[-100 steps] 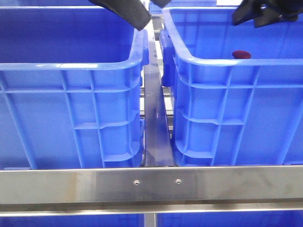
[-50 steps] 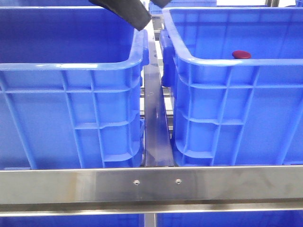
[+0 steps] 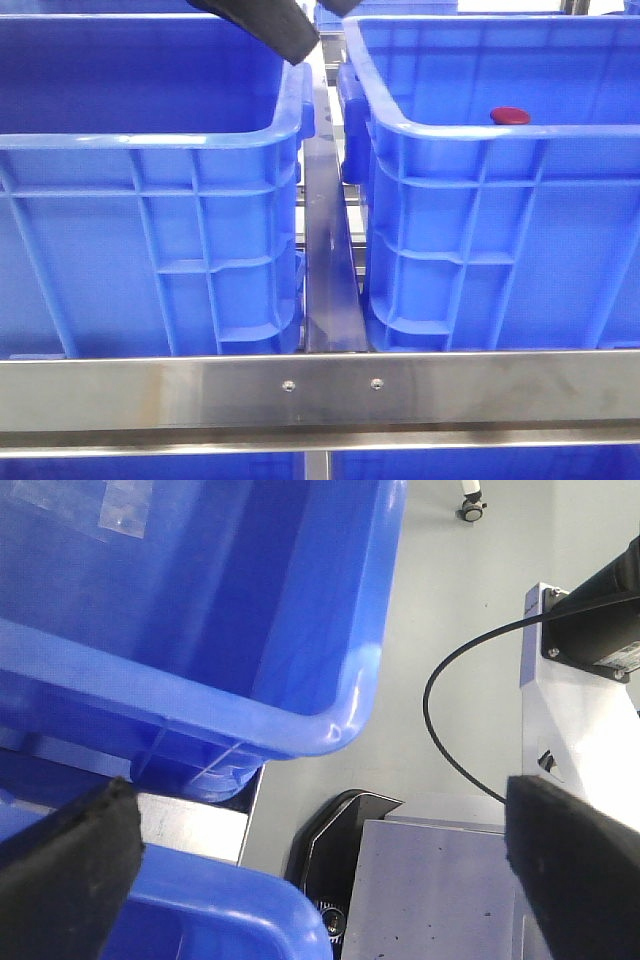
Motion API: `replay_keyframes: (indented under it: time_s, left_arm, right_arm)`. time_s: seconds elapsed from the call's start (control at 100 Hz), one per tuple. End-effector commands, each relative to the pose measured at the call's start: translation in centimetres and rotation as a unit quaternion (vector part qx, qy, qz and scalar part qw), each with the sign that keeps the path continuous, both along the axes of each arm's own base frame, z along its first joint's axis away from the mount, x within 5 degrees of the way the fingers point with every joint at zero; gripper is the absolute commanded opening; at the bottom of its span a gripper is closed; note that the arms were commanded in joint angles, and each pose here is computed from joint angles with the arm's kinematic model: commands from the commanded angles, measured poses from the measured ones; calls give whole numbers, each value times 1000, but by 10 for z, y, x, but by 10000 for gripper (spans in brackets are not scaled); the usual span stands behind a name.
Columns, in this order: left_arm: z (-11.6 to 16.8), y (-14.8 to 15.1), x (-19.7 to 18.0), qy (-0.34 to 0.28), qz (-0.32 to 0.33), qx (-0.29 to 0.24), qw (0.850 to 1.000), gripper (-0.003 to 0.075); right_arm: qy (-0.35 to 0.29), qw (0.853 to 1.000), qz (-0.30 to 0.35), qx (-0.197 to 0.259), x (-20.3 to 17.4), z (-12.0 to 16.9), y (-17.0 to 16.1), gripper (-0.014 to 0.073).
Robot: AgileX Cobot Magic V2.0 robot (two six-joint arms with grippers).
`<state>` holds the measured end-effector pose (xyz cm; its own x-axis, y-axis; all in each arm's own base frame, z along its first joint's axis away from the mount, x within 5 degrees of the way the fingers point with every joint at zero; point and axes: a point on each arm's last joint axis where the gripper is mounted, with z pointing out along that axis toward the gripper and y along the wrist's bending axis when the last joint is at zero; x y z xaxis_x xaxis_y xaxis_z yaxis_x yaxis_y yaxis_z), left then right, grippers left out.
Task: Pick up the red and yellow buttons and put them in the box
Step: 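Raise the right gripper and move the left gripper back over the buttons, then grasp a yellow-capped push button with the left gripper and lift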
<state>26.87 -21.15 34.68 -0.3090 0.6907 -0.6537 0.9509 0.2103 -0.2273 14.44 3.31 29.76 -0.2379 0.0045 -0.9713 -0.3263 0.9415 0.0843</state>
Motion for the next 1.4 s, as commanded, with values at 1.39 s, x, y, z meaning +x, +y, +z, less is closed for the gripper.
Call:
replay_keyframes:
  time_s: [1.39]
  left_arm:
    - [14, 76, 83, -73, 484, 107, 865, 691]
  right_arm:
    - [-66, 998, 5, 9, -33, 8, 0, -69]
